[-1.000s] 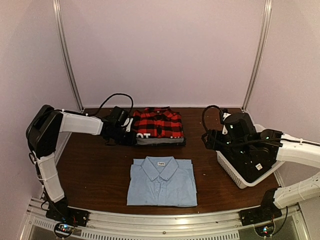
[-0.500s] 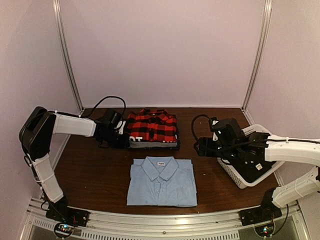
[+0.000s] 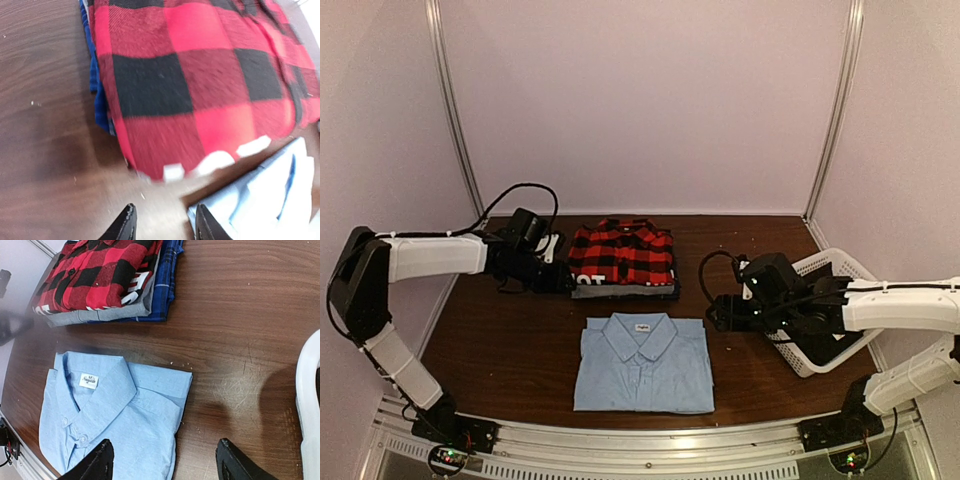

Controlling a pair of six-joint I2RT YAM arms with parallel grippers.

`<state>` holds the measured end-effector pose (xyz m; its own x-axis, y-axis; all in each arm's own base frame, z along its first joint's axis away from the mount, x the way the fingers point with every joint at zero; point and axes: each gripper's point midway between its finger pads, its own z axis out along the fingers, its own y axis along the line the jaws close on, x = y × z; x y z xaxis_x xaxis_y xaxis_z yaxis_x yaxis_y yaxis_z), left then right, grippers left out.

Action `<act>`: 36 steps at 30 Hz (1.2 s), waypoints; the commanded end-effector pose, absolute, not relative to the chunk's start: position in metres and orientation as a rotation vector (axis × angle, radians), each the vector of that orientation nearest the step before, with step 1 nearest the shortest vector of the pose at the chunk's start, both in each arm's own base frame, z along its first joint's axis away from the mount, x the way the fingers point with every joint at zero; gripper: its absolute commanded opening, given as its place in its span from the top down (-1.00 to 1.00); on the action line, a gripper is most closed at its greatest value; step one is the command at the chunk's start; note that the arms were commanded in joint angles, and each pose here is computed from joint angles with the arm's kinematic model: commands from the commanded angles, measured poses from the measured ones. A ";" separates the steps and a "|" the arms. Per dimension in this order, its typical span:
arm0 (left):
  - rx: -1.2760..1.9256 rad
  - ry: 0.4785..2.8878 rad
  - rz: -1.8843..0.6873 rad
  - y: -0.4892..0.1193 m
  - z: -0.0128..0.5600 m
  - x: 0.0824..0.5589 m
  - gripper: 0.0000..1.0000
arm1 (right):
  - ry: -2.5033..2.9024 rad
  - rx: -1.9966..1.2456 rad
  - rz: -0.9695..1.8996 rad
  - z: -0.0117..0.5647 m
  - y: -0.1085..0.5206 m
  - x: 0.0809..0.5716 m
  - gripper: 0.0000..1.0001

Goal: Fold and stack the long sleeve shirts
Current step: Move the square-folded shirt to the center of the board, then pick up the square-folded shirt from the center of the board.

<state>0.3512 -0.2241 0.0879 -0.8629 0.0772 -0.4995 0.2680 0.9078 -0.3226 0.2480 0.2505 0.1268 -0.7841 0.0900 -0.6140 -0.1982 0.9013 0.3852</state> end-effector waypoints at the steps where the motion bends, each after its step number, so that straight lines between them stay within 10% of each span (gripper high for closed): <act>1: 0.207 2.604 -0.657 -0.222 0.100 0.318 0.16 | 2.449 -0.097 0.620 0.111 0.256 0.236 -0.41; 16: 0.254 2.796 -0.760 -0.251 0.050 0.203 0.03 | 2.588 -0.187 0.605 0.068 0.271 0.211 -0.34; 36: 0.257 2.896 -0.722 -0.270 0.009 0.178 0.14 | 2.740 -0.211 0.529 0.012 0.290 0.188 -0.12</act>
<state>0.1834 -0.2707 0.0223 -0.9666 0.1352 -0.2175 0.2252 0.8531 -0.4706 0.1970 0.2892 0.0274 -0.9145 -0.0721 -0.3982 -0.2274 0.9055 0.3582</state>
